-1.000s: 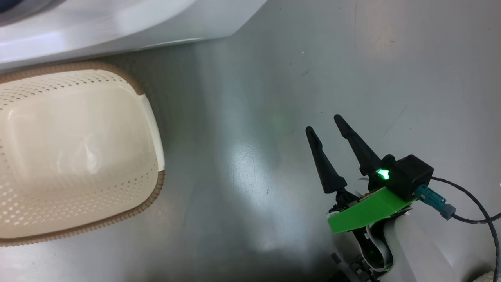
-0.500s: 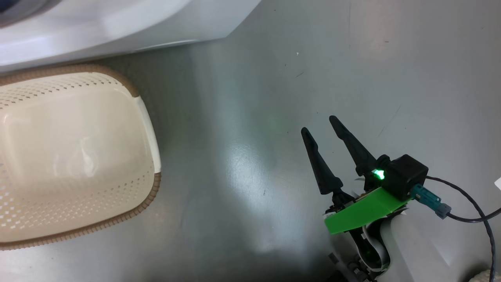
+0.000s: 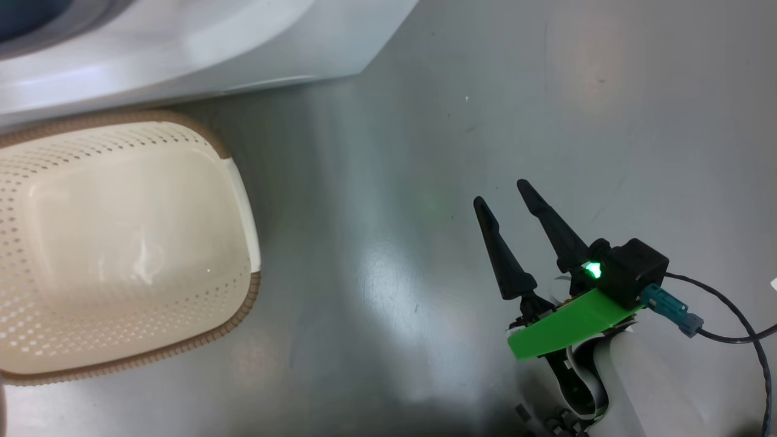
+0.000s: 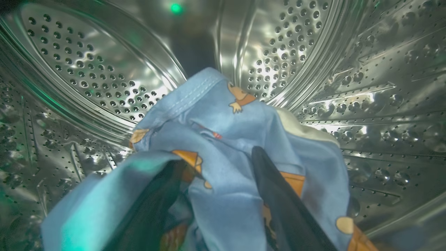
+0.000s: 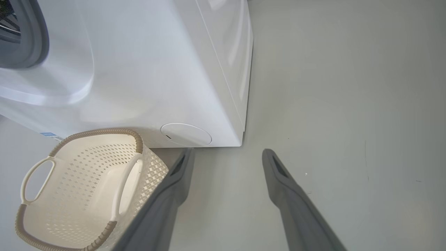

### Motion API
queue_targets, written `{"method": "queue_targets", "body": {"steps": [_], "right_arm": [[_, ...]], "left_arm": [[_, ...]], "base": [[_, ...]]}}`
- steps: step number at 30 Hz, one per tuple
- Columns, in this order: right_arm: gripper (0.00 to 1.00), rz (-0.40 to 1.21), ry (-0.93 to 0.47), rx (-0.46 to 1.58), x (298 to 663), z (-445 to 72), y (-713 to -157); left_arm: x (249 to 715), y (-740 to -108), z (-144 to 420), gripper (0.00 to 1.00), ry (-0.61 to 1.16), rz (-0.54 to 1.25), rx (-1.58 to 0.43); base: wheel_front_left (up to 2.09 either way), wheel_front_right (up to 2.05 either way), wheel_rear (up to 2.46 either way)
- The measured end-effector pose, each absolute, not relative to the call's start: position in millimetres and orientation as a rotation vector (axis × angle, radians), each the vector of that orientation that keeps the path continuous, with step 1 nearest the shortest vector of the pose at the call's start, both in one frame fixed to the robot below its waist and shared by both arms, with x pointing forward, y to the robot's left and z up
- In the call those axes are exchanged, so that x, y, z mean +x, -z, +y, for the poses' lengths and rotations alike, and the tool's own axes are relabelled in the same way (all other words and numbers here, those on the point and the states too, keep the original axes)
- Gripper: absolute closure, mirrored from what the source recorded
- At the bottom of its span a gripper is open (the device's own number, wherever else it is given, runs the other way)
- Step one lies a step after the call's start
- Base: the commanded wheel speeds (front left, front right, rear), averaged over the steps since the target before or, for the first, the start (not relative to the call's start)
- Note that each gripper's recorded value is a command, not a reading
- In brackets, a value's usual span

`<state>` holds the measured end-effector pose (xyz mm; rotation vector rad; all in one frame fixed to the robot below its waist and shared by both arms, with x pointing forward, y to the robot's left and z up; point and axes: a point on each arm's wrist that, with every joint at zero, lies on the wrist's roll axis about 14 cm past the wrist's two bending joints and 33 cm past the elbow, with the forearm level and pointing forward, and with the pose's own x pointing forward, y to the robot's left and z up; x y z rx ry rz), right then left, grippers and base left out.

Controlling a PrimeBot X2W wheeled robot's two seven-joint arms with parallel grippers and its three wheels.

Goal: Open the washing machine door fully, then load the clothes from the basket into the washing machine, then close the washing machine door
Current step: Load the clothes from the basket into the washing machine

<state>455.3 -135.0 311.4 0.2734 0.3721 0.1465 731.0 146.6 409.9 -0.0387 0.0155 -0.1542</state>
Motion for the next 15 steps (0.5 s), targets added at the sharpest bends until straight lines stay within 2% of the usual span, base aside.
{"method": "queue_targets", "body": {"steps": [15], "right_arm": [[0.0,0.306,-0.162,0.27,460.6,-132.5,-340.4]], "left_arm": [[708.6,-401.9,153.2,0.0,0.117,0.179,-0.074]], "base": [[0.0,0.0,0.0]]}}
